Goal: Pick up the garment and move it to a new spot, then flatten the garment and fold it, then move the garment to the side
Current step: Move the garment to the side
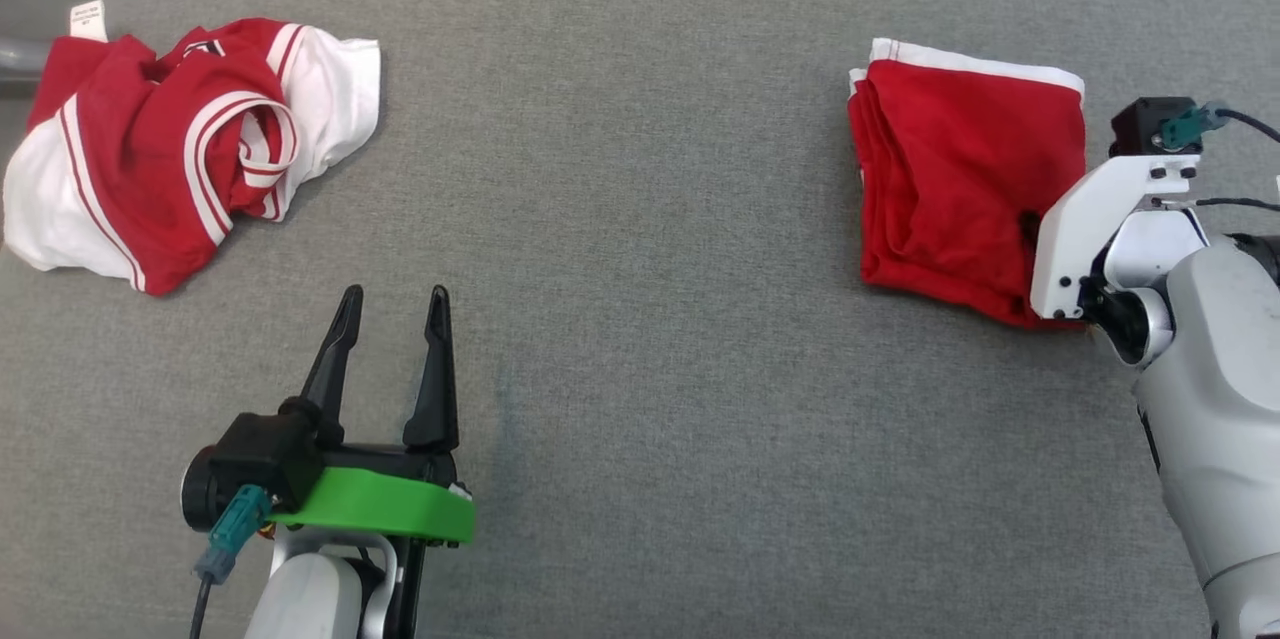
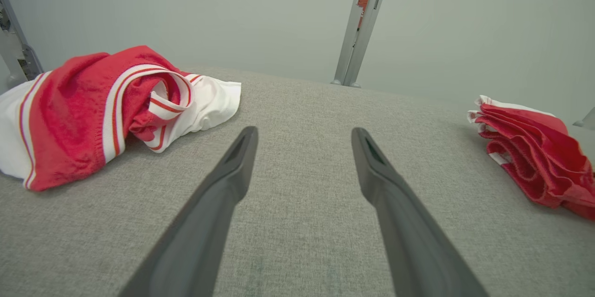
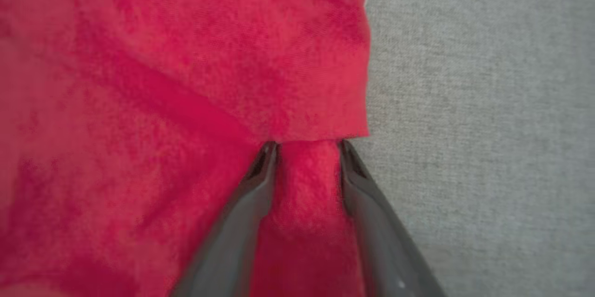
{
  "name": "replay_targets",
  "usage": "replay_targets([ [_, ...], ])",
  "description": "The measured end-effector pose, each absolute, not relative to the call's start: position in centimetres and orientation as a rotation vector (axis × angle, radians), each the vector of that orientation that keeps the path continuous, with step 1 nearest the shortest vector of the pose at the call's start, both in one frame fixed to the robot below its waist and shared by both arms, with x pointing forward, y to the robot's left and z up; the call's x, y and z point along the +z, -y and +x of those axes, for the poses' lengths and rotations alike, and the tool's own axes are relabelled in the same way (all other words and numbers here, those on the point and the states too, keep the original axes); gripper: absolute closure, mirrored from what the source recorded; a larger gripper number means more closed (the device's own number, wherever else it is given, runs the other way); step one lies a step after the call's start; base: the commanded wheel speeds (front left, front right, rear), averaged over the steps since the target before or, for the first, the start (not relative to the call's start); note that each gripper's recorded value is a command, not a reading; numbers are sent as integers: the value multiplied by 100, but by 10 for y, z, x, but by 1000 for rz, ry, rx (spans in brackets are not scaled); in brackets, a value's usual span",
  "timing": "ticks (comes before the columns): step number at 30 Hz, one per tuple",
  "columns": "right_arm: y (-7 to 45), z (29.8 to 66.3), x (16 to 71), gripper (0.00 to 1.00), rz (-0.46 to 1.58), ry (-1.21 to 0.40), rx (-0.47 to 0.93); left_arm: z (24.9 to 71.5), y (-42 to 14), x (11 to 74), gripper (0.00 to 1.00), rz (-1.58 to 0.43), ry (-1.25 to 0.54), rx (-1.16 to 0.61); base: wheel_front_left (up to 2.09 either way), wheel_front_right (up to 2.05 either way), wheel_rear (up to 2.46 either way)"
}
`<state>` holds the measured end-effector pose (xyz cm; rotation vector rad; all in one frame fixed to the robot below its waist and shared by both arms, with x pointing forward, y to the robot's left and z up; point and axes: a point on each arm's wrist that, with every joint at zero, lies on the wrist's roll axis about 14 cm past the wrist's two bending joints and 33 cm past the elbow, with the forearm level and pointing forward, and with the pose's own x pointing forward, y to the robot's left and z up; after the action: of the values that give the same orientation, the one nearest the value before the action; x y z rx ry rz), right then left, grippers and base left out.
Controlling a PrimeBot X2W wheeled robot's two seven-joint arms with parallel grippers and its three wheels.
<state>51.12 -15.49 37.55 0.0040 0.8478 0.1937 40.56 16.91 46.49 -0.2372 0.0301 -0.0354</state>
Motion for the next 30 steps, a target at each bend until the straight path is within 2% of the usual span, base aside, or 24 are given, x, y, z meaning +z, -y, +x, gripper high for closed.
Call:
replay_targets([
  [6,157,511,393,100,-252,-790,288,419,-159,467,0,-242,-15,-67,0,0,0],
  [12,199,511,419,100,-445,-730,293,445,-135,479,0,-231,39,-150,0,0,0],
  [21,344,487,436,100,-662,-741,68,477,-70,481,0,-269,74,-335,0,0,0],
  [30,414,479,429,100,-777,-733,-34,486,-37,451,0,-291,23,-424,0,0,0],
])
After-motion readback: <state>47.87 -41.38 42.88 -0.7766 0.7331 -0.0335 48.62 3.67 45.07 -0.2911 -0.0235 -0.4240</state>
